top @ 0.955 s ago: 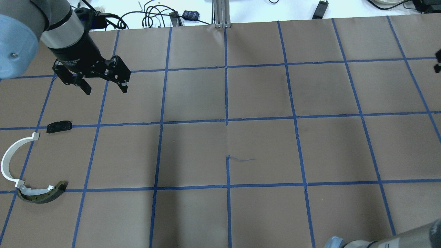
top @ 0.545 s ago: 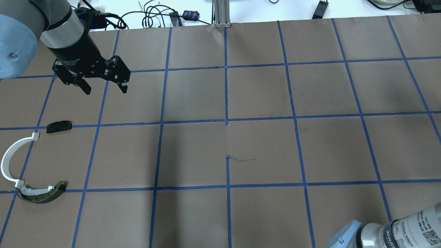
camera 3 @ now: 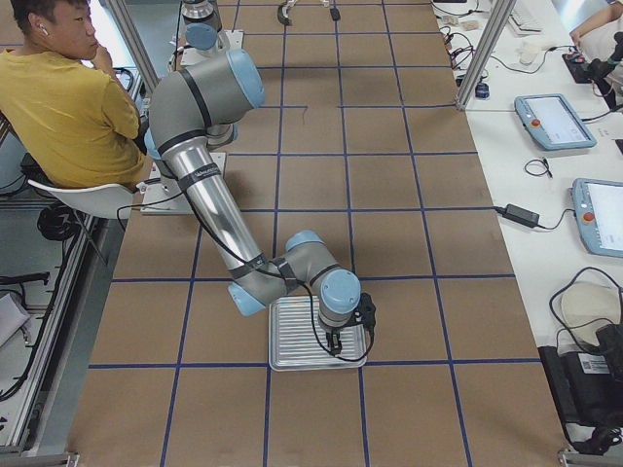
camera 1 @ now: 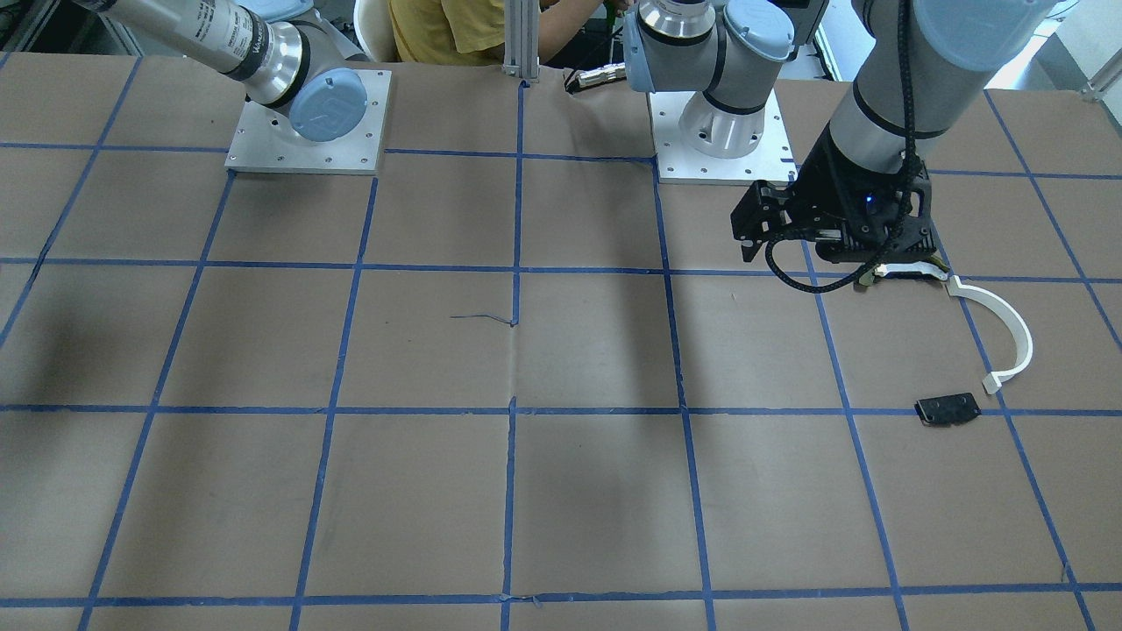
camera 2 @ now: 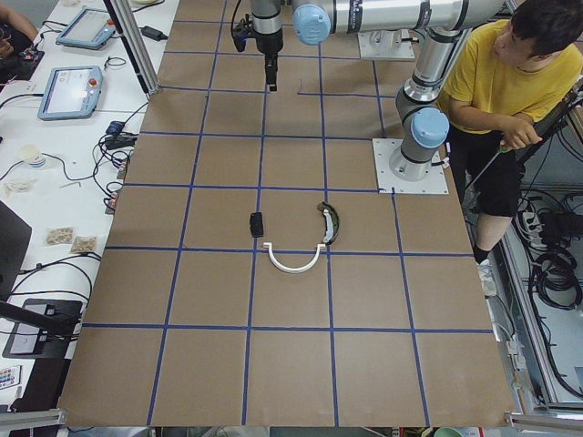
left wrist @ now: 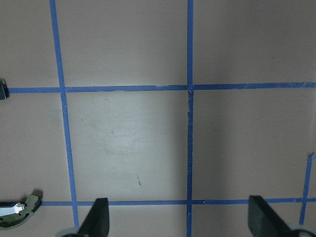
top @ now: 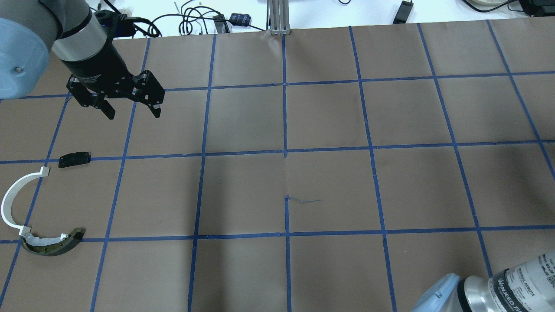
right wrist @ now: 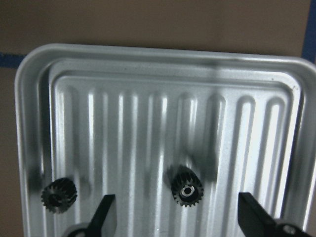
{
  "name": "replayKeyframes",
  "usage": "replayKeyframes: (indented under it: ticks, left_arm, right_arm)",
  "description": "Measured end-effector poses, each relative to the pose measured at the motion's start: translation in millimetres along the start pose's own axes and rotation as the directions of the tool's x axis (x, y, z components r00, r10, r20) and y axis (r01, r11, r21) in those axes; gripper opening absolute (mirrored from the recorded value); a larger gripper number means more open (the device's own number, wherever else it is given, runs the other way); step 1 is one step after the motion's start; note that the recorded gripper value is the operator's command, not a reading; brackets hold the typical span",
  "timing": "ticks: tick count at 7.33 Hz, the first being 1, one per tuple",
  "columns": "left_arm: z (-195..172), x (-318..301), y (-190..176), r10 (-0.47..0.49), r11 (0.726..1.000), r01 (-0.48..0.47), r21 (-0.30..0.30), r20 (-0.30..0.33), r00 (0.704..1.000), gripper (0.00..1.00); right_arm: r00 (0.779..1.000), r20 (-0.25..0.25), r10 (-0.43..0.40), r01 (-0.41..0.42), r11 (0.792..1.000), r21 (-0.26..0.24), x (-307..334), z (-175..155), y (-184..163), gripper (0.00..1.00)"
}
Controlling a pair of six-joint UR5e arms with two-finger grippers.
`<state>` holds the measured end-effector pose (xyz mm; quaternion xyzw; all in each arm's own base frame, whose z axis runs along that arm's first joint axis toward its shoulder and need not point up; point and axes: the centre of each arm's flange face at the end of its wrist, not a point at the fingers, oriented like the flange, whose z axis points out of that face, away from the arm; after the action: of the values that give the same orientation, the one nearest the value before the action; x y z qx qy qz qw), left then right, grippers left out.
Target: Place bearing gear from tray to pile
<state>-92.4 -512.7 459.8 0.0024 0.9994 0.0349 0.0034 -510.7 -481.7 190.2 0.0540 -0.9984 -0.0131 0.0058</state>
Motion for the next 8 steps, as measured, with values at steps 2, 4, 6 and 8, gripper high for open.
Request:
replayKeyframes:
  ticks: [2,4,6,8]
  left_arm:
    - [0.0,0.1,0.0,0.0,1.0,0.0,0.0,-0.001,1.0,1.0]
    - [-0.2,0.1,-0.1,0.0,1.0,0.0,0.001,-0.001,1.0,1.0]
    - [0.3,0.1,0.0,0.0,1.0,0.0,0.0,-0.001,1.0,1.0]
    - [0.3,0.1,0.0,0.0,1.0,0.0,0.0,-0.001,1.0,1.0]
  right_arm:
    - [1.0,0.004,-0.019,0.019,1.0,-0.008,-0.2,5.3,0.9,0.63]
    - [0.999,0.006,-0.04,0.04,0.999,-0.007,0.0,7.2,0.5,0.59]
    - [0.999,0.003,-0.042,0.042,0.999,0.004,2.0,5.7,-1.7,0.59]
    - [0.999,0.005,-0.042,0.042,0.999,0.005,1.7,6.7,-1.8,0.55]
